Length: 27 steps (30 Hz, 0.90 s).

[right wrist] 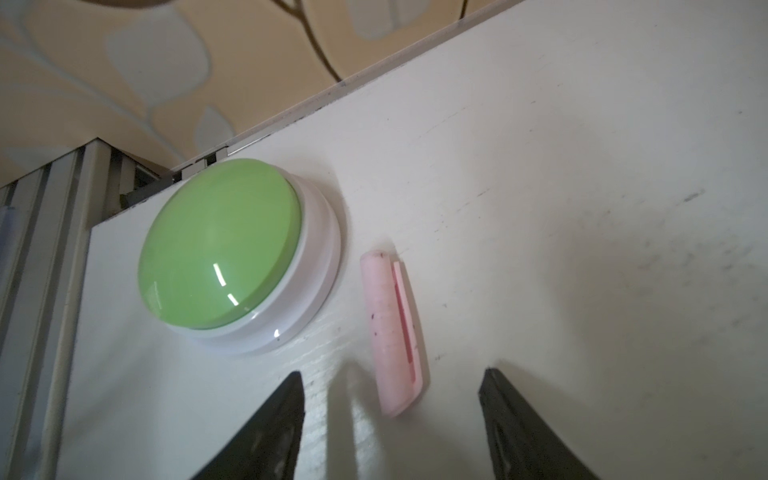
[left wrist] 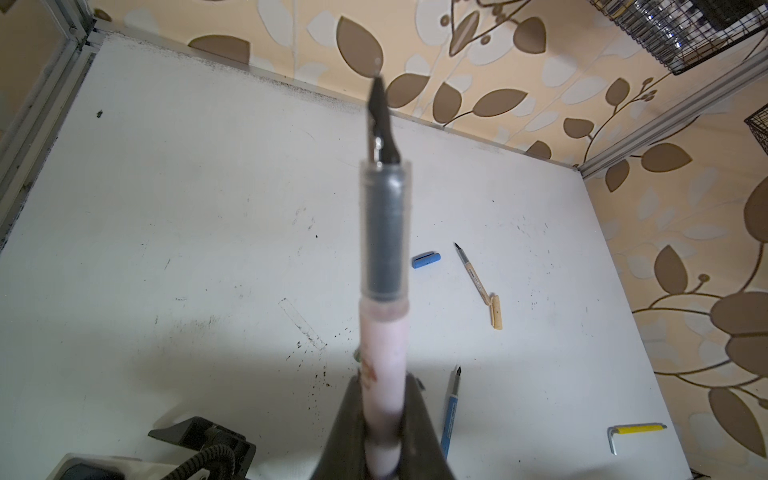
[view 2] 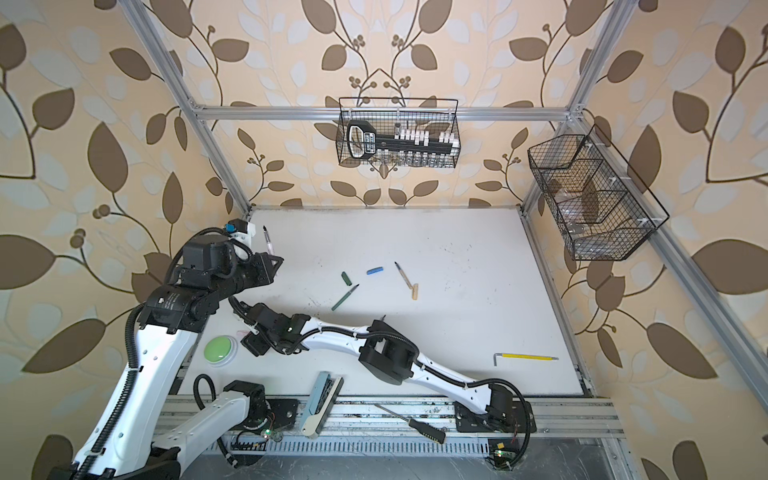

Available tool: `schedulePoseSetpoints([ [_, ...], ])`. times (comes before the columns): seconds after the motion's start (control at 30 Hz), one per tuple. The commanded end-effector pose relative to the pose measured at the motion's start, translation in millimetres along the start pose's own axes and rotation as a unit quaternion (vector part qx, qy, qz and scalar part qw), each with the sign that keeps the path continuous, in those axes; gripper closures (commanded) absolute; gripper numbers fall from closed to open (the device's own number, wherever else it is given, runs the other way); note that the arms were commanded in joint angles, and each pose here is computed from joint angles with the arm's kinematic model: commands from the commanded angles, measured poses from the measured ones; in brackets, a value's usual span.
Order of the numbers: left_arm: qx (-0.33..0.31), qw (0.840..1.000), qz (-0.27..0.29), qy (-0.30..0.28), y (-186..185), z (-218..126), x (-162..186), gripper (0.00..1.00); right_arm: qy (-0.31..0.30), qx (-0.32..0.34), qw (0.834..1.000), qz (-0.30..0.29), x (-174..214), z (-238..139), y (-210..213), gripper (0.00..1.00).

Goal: Insert the pens into the pen caps

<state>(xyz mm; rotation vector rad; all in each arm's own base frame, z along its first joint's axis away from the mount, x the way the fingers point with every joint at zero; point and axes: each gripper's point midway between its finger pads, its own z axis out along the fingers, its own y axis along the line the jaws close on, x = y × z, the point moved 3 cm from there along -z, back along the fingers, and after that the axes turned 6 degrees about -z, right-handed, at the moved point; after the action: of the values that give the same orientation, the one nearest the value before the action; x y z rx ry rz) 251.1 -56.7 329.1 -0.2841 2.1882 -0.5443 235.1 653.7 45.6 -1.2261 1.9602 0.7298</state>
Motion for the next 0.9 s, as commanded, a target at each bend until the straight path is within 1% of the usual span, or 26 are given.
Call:
schedulePoseSetpoints([
  [0.0, 0.018, 1.000, 0.009, -0.003, -4, -4, 1, 0.87, 0.059, 0.007, 0.998, 0.008, 50, 22, -3, 0.37],
  [0.13, 0.023, 1.000, 0.011, -0.002, -6, -5, 2, 0.88, 0.066, 0.014, 0.998, -0.001, 54, 22, -5, 0.44],
  [0.2, 0.025, 1.000, 0.011, -0.001, -6, -6, 2, 0.87, 0.070, 0.022, 0.997, -0.008, 54, 21, -7, 0.49],
  [0.3, 0.027, 1.000, 0.012, -0.003, -7, -7, 2, 0.88, 0.075, 0.033, 0.996, -0.019, 54, 18, -12, 0.53],
  [0.43, 0.028, 1.000, 0.014, -0.005, -8, -9, 2, 0.87, 0.071, 0.041, 0.996, -0.023, 46, 11, -19, 0.63],
  [0.53, 0.027, 1.000, 0.014, -0.005, -7, -9, 2, 0.87, 0.059, 0.043, 0.997, -0.014, 36, 4, -25, 0.69],
  [0.63, 0.025, 1.000, 0.014, -0.004, -7, -9, 2, 0.87, 0.046, 0.045, 0.998, -0.003, 26, -6, -30, 0.72],
  [0.7, 0.022, 1.000, 0.014, -0.004, -6, -9, 3, 0.87, 0.039, 0.046, 0.998, -0.002, 20, -14, -32, 0.77],
  [0.8, 0.020, 1.000, 0.014, -0.003, -5, -9, 4, 0.87, 0.036, 0.052, 0.998, 0.006, 16, -26, -39, 0.81],
  [0.87, 0.019, 1.000, 0.014, -0.003, -4, -10, 4, 0.87, 0.029, 0.043, 0.999, 0.009, 13, -34, -42, 0.81],
])
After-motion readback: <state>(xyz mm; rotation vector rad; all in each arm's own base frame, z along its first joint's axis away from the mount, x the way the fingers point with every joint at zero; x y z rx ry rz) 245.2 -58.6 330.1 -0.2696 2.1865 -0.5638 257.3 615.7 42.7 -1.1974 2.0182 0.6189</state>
